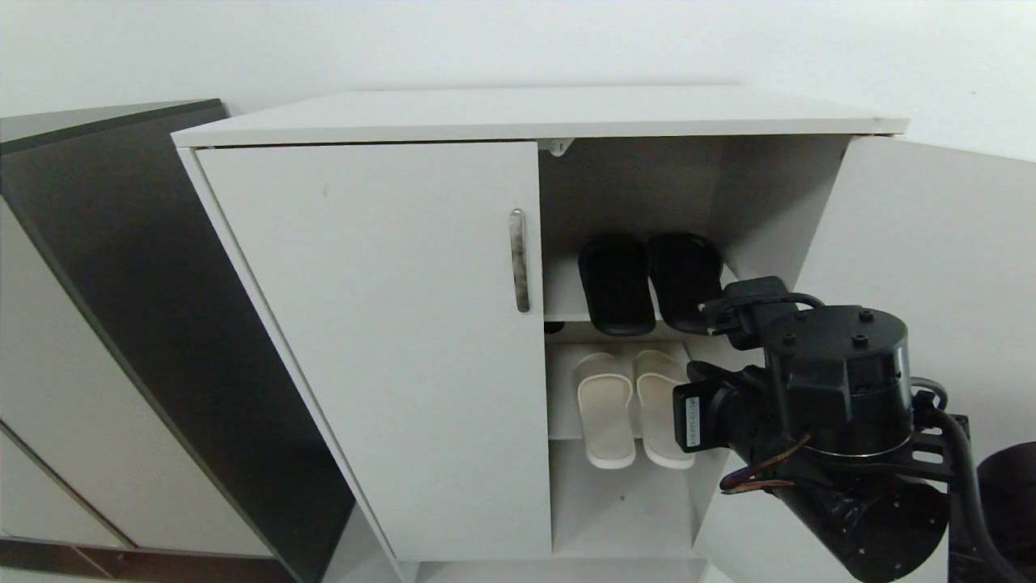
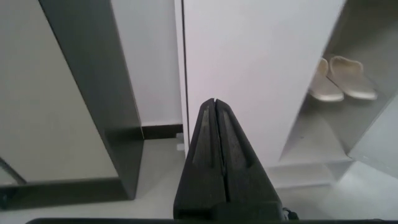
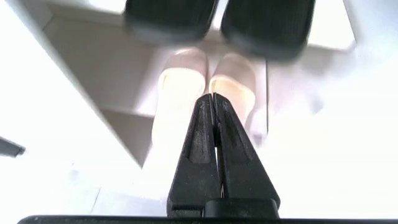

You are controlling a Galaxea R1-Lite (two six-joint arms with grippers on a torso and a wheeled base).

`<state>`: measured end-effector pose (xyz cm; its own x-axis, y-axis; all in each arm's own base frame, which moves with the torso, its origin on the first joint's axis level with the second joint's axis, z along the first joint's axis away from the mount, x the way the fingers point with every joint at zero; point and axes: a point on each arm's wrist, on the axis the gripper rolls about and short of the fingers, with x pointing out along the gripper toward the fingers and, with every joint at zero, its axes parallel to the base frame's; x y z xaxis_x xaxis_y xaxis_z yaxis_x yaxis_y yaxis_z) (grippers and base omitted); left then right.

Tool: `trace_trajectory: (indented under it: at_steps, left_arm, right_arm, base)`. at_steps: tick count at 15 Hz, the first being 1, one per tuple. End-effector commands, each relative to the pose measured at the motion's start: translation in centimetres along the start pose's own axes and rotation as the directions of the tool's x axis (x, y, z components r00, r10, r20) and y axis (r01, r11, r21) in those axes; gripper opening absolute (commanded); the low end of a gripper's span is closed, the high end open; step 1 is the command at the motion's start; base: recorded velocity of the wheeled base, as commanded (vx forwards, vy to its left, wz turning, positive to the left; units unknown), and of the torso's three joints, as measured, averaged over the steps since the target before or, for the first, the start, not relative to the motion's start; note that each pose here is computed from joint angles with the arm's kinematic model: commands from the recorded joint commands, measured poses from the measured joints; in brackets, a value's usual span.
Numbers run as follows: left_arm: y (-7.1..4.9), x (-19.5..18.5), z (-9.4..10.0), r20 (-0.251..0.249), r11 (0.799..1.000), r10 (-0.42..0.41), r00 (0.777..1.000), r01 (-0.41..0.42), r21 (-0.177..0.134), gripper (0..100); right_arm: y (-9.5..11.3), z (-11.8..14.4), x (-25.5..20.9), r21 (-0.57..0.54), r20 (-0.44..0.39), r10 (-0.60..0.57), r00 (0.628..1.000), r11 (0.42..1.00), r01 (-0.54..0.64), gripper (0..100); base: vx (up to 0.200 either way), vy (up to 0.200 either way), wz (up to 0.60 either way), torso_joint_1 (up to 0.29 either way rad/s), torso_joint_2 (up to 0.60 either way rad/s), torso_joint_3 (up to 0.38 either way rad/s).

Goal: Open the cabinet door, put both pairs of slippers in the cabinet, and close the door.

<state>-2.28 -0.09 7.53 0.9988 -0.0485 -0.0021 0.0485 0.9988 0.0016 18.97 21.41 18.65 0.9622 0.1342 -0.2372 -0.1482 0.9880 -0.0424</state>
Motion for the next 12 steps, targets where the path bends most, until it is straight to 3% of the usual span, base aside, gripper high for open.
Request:
trace_trajectory:
  at_steps: [1,9,12]
  left_arm:
    - [0.0,0.0,0.0,-0.001,1.000,0.001,1.000,-0.001,0.000,0]
    - [0.0,0.0,0.0,0.001,1.000,0.001,1.000,-0.001,0.000,0]
    - [0.0,0.0,0.0,-0.001,1.000,0.001,1.000,-0.001,0.000,0]
  right_arm:
    - [0.1,-0.2,0.2,-0.007,-0.007,-0.002,1.000,1.000,0.002,0]
    - [-0.2,-0.9,0.2,-0.024,-0.027,-0.009,1.000,1.000,0.008,0]
    - [-0.5,-1.6,0.2,-0.067,-0.045,-0.014,0.999,0.998,0.011,0]
  base:
    - [-0.200,0.000,0.00,0.002,0.00,0.002]
    - [-0.200,0.000,0.00,0.003,0.00,0.002]
    - [0.000,0.000,0.00,0.000,0.00,0.000]
